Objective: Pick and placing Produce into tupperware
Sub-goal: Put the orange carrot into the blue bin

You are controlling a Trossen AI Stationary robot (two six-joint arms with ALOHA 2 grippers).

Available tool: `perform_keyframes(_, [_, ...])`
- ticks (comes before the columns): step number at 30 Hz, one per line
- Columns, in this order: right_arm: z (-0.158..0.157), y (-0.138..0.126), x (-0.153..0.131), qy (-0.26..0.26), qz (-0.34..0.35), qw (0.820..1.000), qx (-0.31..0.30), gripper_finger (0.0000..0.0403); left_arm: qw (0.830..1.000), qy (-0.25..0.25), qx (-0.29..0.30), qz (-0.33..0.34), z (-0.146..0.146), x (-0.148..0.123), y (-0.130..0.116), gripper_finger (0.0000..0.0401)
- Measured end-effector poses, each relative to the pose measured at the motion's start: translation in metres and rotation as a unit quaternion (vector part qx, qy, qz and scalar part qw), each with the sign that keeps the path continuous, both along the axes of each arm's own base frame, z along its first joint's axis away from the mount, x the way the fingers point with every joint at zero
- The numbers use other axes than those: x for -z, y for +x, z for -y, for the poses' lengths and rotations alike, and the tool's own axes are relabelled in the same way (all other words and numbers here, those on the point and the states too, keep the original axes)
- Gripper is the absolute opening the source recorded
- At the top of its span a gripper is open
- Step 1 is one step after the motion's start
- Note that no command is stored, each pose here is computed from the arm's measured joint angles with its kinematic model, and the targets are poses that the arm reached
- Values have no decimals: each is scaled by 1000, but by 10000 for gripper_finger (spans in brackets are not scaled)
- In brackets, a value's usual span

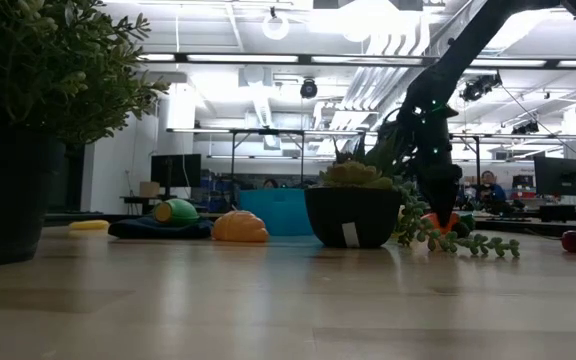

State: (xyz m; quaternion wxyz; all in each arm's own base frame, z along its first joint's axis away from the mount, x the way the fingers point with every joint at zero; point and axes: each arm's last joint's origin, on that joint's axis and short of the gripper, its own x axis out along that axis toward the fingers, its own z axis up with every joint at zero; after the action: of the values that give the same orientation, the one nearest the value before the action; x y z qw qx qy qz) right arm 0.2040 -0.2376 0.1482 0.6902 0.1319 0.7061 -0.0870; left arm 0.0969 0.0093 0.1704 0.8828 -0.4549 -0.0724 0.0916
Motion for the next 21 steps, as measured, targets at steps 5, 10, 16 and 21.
perform_keyframes(5, [1,1,1,-1,0,1000,17,196,1000,0,3,-1,0,0,0,131])
perform_keyframes(10, [0,0,1,0,-1,1000,17,180,1000,0,8,-1,0,0,0,131])
perform_keyframes(16, [0,0,1,1,-3,1000,21,148,1000,0,9,-1,1,0,0,131])
perform_keyframes(21, [0,0,1,3,-4,1000,25,147,1000,0,9,-1,0,0,0,131])
